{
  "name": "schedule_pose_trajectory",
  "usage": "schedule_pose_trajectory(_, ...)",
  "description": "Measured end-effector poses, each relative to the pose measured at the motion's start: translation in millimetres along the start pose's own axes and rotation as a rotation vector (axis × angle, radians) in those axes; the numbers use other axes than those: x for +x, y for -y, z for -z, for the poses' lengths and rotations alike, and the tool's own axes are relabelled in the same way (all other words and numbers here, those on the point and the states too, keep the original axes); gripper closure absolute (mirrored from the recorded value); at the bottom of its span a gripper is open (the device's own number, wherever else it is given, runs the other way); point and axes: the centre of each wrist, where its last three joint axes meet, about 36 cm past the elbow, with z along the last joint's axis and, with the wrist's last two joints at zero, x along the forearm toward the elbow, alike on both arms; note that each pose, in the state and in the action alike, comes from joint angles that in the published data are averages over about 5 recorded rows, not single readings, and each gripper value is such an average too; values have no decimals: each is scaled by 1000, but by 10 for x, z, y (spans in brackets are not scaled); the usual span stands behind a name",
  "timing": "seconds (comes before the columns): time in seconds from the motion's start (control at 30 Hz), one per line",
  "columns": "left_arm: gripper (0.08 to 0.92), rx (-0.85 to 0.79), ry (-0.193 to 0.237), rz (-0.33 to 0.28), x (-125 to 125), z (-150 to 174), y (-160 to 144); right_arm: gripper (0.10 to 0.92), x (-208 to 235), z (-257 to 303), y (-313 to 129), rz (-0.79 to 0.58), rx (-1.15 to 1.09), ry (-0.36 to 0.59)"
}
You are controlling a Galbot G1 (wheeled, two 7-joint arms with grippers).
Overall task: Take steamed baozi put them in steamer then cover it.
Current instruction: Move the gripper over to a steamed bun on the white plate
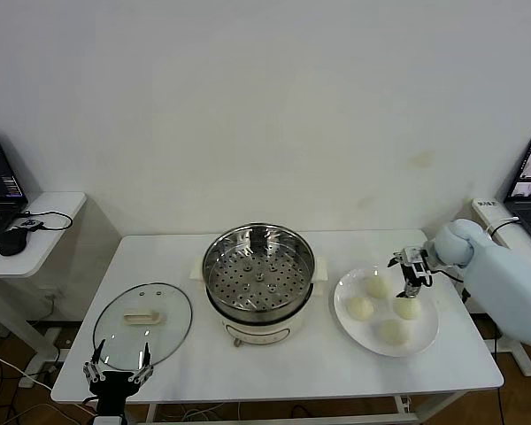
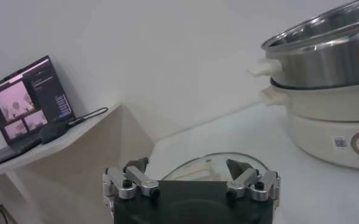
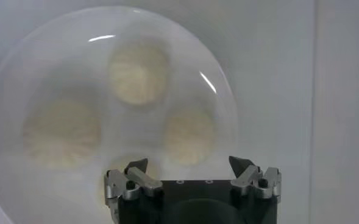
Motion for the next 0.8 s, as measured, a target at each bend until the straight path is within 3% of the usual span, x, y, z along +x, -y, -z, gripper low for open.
schedule_pose_trajectory(0.3, 177, -14, 4, 11, -28, -59, -22, 225, -234, 99, 65, 29, 5, -25)
schedule_pose_trajectory(0.8, 177, -19, 14, 18, -52, -85, -18, 401, -346, 204, 174, 32, 12, -34)
